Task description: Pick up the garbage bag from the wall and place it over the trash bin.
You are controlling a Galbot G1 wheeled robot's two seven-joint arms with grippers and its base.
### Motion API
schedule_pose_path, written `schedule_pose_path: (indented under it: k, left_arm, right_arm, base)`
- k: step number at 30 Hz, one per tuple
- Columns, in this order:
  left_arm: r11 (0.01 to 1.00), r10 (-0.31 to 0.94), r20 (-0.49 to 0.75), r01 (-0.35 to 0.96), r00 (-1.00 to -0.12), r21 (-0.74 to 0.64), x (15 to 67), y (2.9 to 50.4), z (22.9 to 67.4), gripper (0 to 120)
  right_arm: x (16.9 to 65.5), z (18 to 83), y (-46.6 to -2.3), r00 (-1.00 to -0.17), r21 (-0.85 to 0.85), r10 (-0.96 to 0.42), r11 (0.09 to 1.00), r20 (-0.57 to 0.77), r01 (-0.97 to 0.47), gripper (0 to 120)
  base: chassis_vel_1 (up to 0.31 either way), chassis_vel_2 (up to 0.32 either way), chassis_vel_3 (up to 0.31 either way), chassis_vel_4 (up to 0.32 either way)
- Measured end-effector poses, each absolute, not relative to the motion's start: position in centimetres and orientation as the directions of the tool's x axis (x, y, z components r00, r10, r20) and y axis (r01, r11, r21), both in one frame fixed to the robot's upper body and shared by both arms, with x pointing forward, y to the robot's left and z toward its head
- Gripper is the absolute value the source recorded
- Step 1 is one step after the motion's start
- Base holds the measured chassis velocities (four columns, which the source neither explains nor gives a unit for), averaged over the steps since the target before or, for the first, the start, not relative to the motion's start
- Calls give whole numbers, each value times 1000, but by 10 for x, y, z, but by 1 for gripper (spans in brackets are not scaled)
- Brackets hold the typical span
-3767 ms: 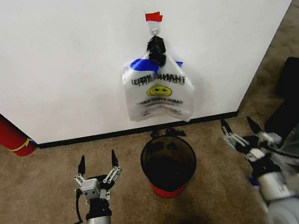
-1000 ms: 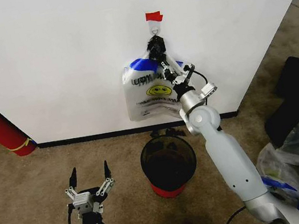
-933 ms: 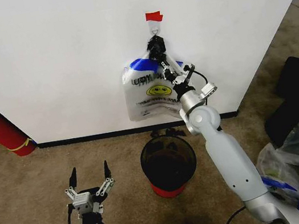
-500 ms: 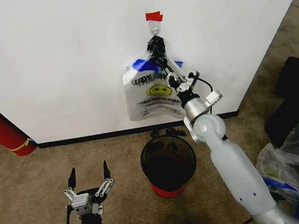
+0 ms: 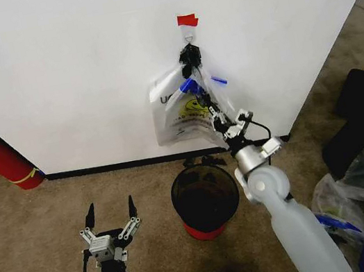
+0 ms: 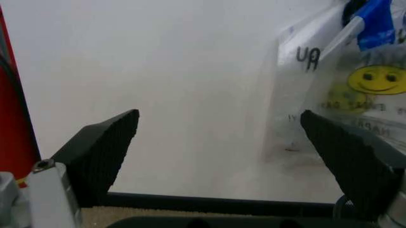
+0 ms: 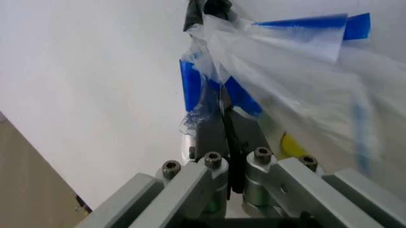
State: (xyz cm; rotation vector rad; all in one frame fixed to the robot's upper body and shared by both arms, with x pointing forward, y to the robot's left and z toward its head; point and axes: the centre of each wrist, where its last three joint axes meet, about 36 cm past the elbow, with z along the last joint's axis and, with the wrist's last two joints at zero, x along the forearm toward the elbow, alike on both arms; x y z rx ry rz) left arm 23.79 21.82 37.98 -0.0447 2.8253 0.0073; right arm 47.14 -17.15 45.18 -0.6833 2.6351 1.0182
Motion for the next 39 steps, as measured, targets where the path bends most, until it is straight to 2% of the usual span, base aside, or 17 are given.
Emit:
schedule_pose_path:
  k: [9, 19, 39]
  left_arm:
    - [1000, -19, -315, -18, -949, -6, 237, 216, 380, 100]
    - [1000, -4, -318, 0, -948, -11, 238, 214, 378, 100]
    - [1000, 18, -316, 24, -949, -17, 244, 214, 378, 100]
  right_arm:
    - [417, 440, -179, -856, 475, -362, 718, -368, -508, 0]
    - [350, 416, -208, -869, 348, -377, 807, -320, -478, 0]
    - [275, 389, -253, -851, 54, -417, 888, -320, -456, 0]
  base:
    - [0, 0, 0, 0]
    - [0, 0, 0, 0]
    - [0, 0, 0, 0]
